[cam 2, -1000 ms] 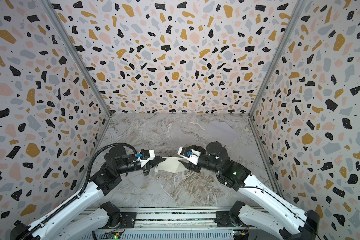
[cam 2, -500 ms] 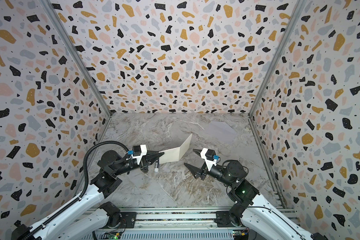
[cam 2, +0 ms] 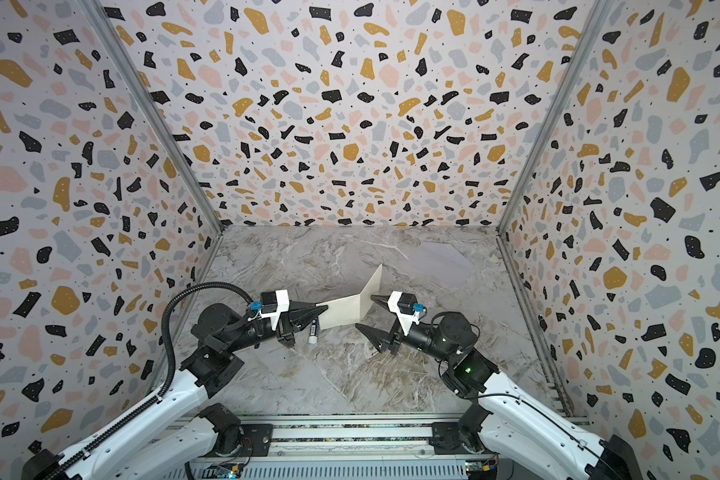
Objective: Place the letter into the envelope and seal it
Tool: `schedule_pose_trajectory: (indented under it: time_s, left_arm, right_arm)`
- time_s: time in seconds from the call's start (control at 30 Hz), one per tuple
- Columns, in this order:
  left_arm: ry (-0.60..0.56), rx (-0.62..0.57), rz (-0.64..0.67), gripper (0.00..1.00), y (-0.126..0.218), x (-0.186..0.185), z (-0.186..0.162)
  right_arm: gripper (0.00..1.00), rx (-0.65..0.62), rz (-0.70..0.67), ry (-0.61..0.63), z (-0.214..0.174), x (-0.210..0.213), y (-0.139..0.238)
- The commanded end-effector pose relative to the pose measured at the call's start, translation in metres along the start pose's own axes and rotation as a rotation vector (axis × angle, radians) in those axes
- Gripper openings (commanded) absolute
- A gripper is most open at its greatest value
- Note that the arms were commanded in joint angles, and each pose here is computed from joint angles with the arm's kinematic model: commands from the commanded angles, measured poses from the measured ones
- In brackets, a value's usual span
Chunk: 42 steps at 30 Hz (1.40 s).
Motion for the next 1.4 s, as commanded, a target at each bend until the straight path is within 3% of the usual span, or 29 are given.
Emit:
schedule_pose_trajectory:
  time_s: [0.0, 0.7, 1.03, 1.13, 1.27, 1.37]
  left_arm:
    - [-0.03, -0.038, -0.049, 0.0, 0.0, -0.011, 0.009]
    - [-0.013, 0.015, -0.05, 0.0, -0.007, -0.008, -0.007]
    - [-0.02, 0.044, -0.031, 0.0, -0.008, -0.005, -0.012]
    - [-0.034, 0.07, -0.021, 0.07, -0.008, -0.004, -0.015]
    - [-0.091, 0.154, 0.016, 0.39, -0.004, -0.001, -0.019]
    - [-0.211, 0.264, 0.043, 0.59, 0.008, -0.003, -0.019]
  right_arm:
    - [0.76, -0.087, 0.007, 0.03, 0.028, -0.003, -0.002]
    - [0.4, -0.096, 0.102, 0.042, 0.027, 0.007, -0.015]
    - [0.12, -0.08, 0.139, 0.066, 0.025, 0.013, -0.014]
    - [0.03, -0.051, 0.144, 0.098, 0.023, 0.013, -0.015]
    - [0.0, 0.045, 0.158, 0.183, 0.016, 0.011, -0.016]
    - [0.0, 0.167, 0.201, 0.27, 0.004, 0.012, -0.015]
Point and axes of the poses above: each gripper's point midway between its finger pads, its own y axis back along the fingers, its own x axis along the line the jaws close on, z = x × y, the point moved 1 cm from there along y, back along the fingers, and after that the axes turned 13 degrees about y, right-handed, at the moved point
